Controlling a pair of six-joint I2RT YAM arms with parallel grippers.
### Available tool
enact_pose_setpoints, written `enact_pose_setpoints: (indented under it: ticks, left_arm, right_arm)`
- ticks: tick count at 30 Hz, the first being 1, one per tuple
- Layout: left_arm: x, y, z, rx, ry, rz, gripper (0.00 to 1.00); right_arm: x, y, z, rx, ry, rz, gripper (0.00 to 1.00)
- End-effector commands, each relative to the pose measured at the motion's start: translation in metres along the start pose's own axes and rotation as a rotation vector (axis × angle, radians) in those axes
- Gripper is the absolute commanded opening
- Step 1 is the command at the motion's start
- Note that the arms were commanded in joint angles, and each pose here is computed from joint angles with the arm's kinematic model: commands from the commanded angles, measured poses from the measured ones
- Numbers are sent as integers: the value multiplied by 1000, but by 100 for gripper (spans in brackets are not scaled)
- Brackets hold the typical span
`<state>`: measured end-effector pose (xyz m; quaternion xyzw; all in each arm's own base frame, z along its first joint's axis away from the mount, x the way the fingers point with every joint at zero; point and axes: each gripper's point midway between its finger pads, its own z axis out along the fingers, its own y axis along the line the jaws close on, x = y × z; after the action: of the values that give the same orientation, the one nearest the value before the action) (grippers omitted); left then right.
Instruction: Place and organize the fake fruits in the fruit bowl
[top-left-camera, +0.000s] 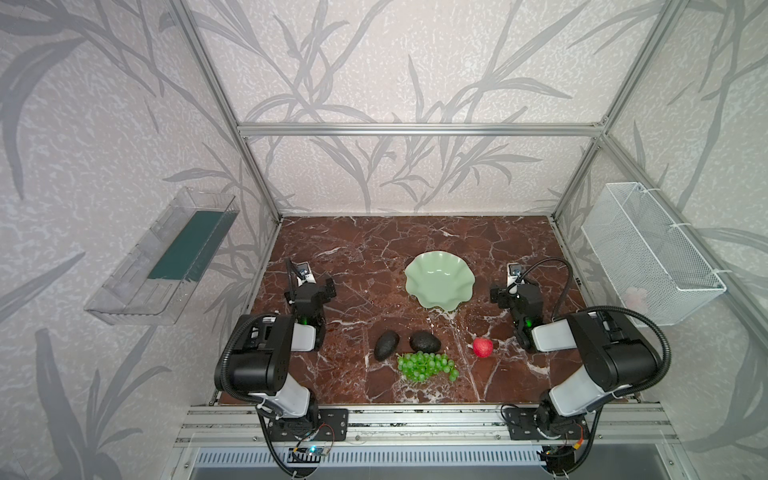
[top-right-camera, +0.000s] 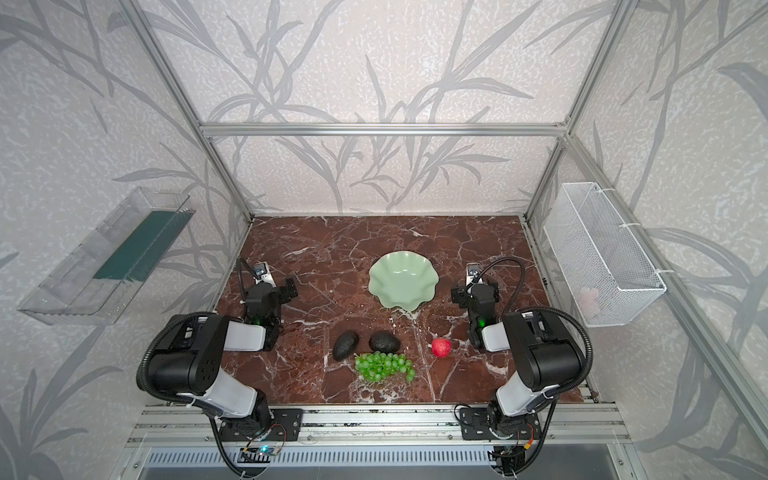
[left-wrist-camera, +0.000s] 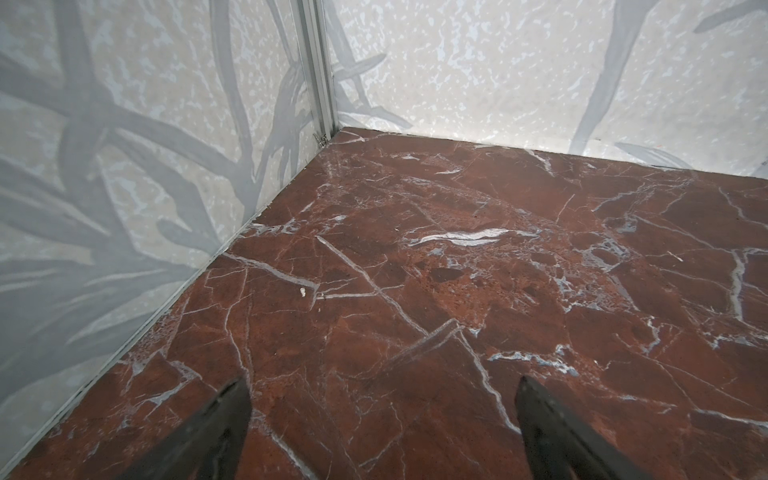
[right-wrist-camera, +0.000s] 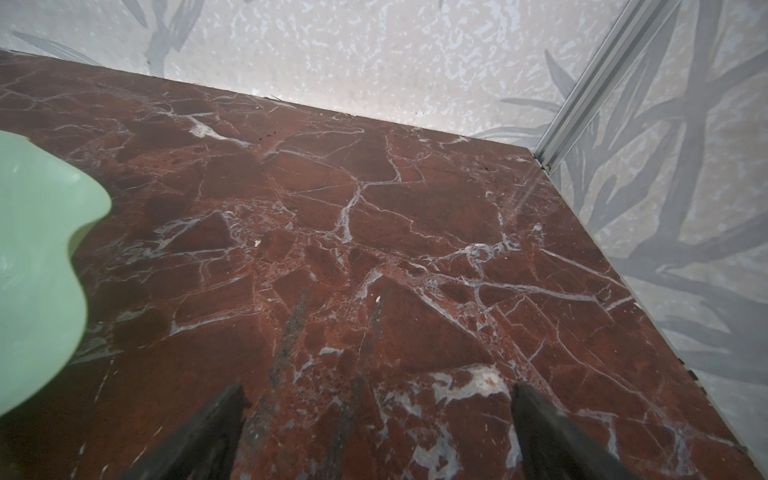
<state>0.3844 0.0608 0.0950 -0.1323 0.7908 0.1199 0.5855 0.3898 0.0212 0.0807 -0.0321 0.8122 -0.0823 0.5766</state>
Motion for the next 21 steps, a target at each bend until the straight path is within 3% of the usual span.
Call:
enact_pose_setpoints:
  ticks: [1,4,6,9,11,13,14,15,16,18,20,21]
  left_arm:
    - [-5,-1,0,0,-13,9,99]
    - [-5,-1,0,0,-12,9,99]
    - [-9,1,-1,-9,-30,3,99]
    - [-29,7,-27,-23,-119,-5,99]
    - [-52,16,-47,-101,-157,-8,99]
    - [-77,30,-64,-165,-153,-172,99]
    - [-89,32,-72,-156,-129,-283,99]
    - [-104,25,-80,-92,-128,-347,99]
    - [-118,16,-86,-19,-153,-385,99]
    - [-145,-1,-103,155,-270,-492,99]
    - [-157,0,-118,239,-367,-645,99]
    - [-161,1,-124,266,-379,-699,99]
  right_arm:
    - [-16,-1,-1,4,-49,23,99]
    - [-20,-4,-8,17,-84,29,99]
    - [-38,-20,-19,106,-103,48,99]
    - [-76,-39,-34,197,-4,79,99]
    - [-101,-31,-43,120,43,134,99]
    - [-117,-11,-51,-21,48,238,99]
    - [-119,-4,-54,-65,43,363,99]
    - [-115,5,-58,-130,67,464,99]
    - [-110,17,-62,-222,89,488,99]
    - [-96,29,-72,-338,75,623,99]
    - [-89,39,-86,-436,44,685,100]
    - [-79,47,-93,-469,105,680,97]
